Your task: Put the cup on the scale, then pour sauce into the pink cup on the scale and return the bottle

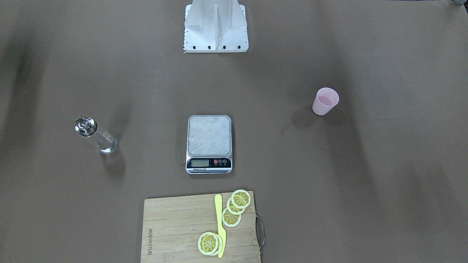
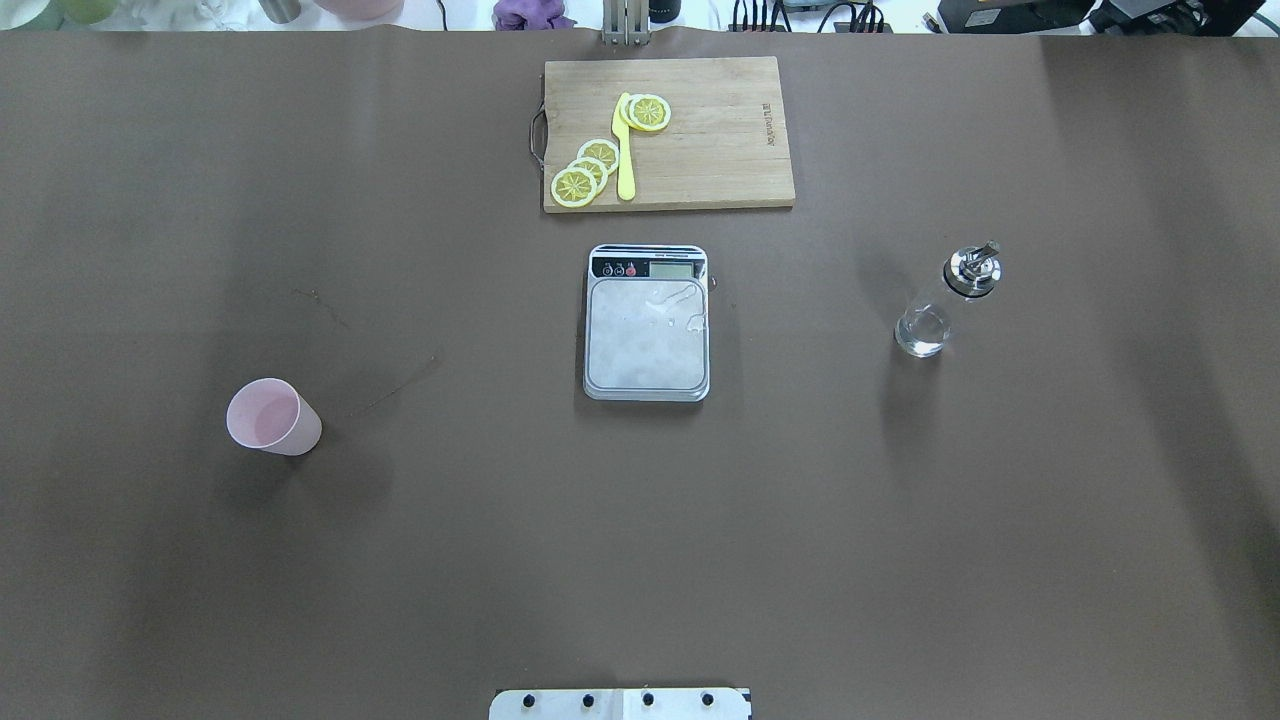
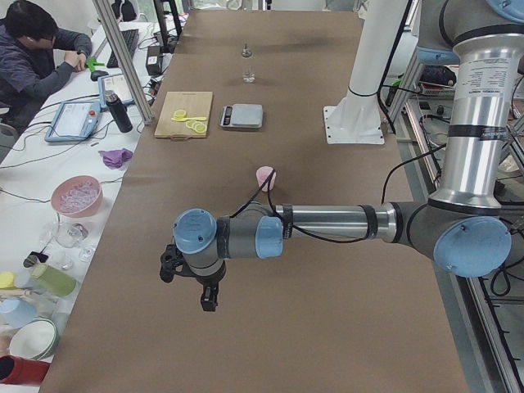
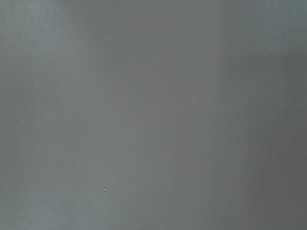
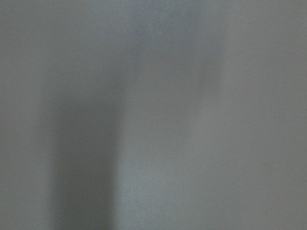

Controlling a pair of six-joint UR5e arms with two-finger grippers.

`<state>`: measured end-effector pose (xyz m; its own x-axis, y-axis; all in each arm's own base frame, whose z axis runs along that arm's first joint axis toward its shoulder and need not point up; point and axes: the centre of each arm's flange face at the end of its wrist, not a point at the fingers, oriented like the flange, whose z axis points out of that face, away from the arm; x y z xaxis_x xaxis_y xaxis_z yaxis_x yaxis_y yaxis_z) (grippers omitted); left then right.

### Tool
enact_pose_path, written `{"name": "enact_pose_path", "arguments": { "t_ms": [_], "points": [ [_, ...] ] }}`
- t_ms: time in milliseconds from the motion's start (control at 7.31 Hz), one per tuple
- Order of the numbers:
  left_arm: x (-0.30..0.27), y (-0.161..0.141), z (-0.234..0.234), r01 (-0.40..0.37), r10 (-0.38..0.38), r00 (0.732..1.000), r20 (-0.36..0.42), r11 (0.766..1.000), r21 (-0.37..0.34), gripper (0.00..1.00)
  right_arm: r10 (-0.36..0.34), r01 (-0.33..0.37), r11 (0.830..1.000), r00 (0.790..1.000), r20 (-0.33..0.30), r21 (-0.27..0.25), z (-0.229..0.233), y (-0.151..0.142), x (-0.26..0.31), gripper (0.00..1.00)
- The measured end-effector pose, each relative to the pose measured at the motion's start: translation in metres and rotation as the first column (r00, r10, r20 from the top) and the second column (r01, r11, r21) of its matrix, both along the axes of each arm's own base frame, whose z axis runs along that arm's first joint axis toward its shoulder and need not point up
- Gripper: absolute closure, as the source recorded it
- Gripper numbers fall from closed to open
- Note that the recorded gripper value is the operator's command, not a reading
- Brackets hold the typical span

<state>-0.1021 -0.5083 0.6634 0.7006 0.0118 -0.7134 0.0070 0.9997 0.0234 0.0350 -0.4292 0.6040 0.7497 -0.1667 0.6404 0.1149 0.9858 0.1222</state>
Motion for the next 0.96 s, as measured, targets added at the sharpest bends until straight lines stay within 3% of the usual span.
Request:
{"name": "enact_pose_path", "arguments": {
  "t_ms": [274,957],
  "points": [
    [0.001,-0.002,-0.003,0.000,0.000,1.000,0.001,1.000,0.008,0.02,0.005,-0.005,0.999,1.000,-0.001,0.031,-0.013,-0.011,-0.001,0.00],
    [0.005,-0.020,-0.019,0.027,-0.023,0.999,-0.032,0.993,0.119,0.02,0.008,-0.008,0.998,1.000,0.004,0.056,-0.025,-0.026,-0.003,0.00]
  ]
}}
